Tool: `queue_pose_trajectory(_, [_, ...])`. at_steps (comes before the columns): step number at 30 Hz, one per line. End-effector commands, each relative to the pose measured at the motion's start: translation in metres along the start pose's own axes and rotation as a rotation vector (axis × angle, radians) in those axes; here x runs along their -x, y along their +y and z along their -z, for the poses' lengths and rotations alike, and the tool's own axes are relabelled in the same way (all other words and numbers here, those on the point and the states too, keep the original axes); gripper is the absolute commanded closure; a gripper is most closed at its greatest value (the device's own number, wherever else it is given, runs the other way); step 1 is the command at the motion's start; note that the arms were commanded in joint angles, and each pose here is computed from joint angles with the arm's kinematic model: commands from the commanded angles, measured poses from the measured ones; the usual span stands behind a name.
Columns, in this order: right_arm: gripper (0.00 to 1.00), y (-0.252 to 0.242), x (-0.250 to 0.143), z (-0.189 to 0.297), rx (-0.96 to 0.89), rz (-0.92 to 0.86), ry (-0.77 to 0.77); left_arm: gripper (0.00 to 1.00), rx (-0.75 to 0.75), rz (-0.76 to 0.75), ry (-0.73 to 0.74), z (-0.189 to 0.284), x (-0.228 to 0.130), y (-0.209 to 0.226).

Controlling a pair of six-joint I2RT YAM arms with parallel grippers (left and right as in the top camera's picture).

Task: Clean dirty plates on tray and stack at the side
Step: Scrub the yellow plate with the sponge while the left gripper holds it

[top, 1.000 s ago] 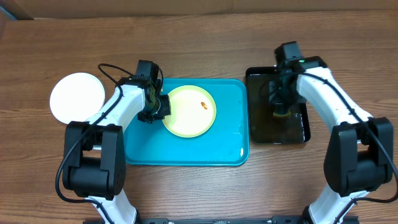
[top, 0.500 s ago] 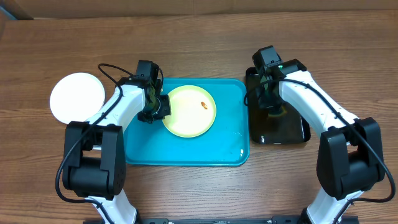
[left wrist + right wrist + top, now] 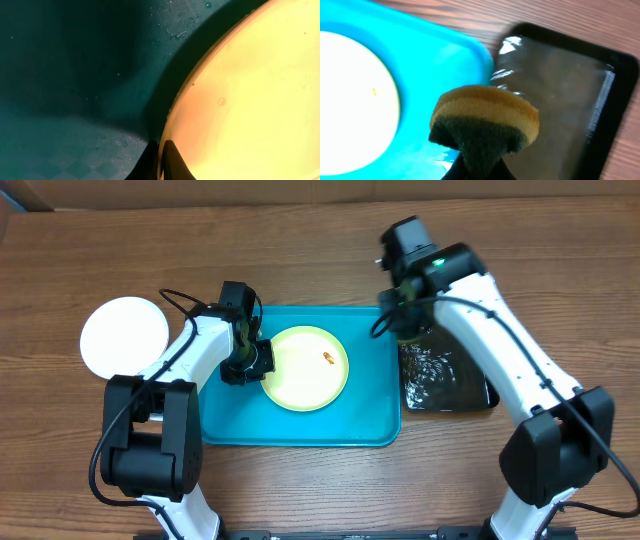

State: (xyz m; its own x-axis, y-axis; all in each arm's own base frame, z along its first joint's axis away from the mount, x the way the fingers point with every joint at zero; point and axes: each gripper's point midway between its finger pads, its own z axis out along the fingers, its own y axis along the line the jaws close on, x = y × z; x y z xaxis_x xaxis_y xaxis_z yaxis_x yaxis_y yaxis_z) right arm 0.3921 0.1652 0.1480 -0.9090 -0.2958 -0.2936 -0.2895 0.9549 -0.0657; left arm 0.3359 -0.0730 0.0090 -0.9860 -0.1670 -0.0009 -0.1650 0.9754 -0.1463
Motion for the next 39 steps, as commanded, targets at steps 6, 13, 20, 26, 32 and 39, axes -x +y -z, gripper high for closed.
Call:
queue_pose_trajectory(6, [0.96,0.074,0.017,0.003,0.087,0.125,-0.116,0.96,0.01,0.009,0.007,0.0,-0.004,0.0])
queue_pose_trajectory(13, [0.96,0.104,0.014,-0.037,0.024,0.199,-0.095,0.96,0.011,0.009,0.008,0.0,-0.004,0.0])
queue_pose_trajectory(20, [0.96,0.119,0.006,-0.083,-0.004,0.233,-0.045,0.96,0.011,0.009,0.01,0.0,-0.004,0.0])
queue_pose_trajectory(26, [0.96,0.121,-0.007,-0.107,-0.004,0.244,0.016,0.96,0.012,0.009,0.01,0.0,-0.004,0.0])
queue_pose_trajectory(32, [0.96,0.127,-0.024,-0.133,0.019,0.254,0.091,0.96,0.011,0.009,0.01,0.0,-0.004,0.0])
queue_pose_trajectory(39, [0.96,0.149,-0.045,-0.158,0.138,0.251,0.175,0.96,0.011,0.008,0.009,0.0,-0.004,0.0])
